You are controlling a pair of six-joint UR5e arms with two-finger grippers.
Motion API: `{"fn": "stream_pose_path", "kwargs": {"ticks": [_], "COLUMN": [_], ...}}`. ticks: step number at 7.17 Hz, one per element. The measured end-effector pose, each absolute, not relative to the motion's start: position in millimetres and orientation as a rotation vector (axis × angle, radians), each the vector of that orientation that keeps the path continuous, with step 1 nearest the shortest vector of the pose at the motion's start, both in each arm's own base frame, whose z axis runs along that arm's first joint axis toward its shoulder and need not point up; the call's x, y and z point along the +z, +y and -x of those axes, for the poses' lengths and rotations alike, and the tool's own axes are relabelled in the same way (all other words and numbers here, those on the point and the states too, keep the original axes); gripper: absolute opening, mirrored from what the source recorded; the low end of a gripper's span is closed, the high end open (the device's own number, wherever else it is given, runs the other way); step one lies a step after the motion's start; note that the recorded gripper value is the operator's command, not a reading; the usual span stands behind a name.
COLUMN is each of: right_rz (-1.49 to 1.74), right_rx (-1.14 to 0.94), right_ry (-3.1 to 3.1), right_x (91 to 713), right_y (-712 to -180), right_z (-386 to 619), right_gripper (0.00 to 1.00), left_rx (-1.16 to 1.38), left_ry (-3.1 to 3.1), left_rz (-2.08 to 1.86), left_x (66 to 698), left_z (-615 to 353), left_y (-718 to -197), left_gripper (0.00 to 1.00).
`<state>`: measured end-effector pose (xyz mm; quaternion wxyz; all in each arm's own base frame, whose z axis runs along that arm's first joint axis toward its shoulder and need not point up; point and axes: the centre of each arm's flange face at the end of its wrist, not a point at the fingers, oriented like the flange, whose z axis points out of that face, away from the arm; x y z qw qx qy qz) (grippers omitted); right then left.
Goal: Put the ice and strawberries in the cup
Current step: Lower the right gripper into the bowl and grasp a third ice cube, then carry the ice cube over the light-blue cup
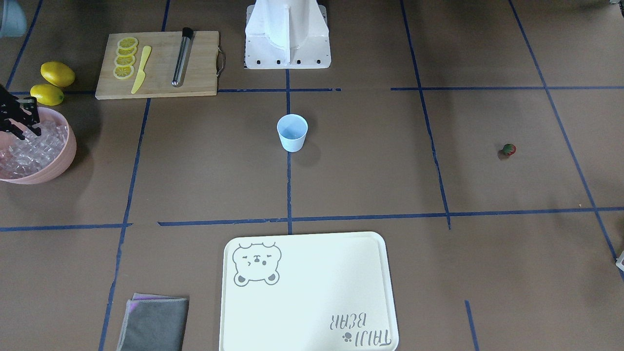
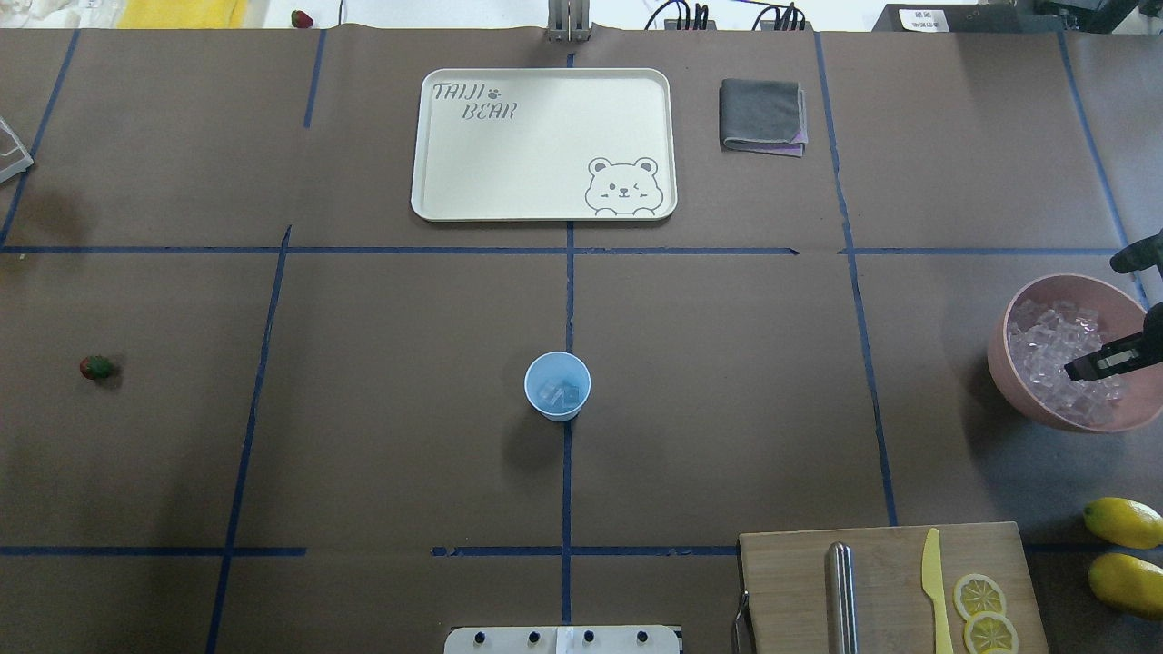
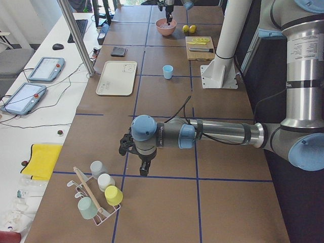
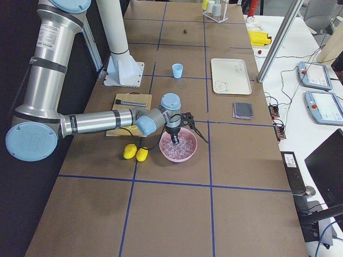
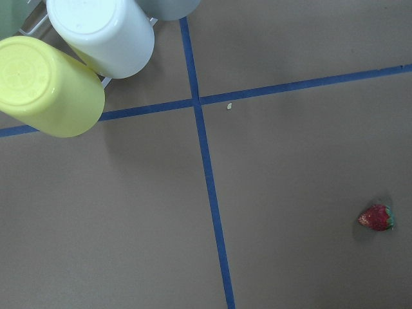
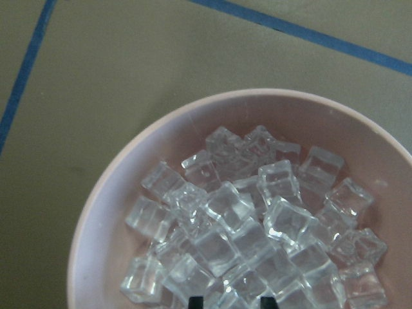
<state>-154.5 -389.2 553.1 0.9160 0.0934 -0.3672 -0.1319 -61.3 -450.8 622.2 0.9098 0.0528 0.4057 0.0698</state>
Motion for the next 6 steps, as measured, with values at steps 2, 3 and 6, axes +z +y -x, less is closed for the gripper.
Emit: {"fn": "stream_pose_path", "kwargs": {"ticks": [2, 3, 6], "right_rz": [-0.213, -0.214, -0.176], "right_rx": [-0.247, -0.225, -0.150], "right_ry": [-0.787, -0.803, -0.857], "right_x": [506.7, 477.6, 356.0], "right_y": [-409.3, -429.0, -477.1], "right_z": [154.4, 163.5, 247.2], "right_gripper": [0.04, 0.02, 0.00], "left_rx": [0.145, 0.145, 0.147], "left_ry": [0.837, 0.836, 0.836], "left_rz": [-0.113, -0.115, -0.120], "left_x": [620.1, 619.0, 616.7], "left_z": [61.3, 61.3, 61.3], "left_y": [-451.4, -451.6, -454.4], "left_gripper": [1.00, 1.00, 1.00]}}
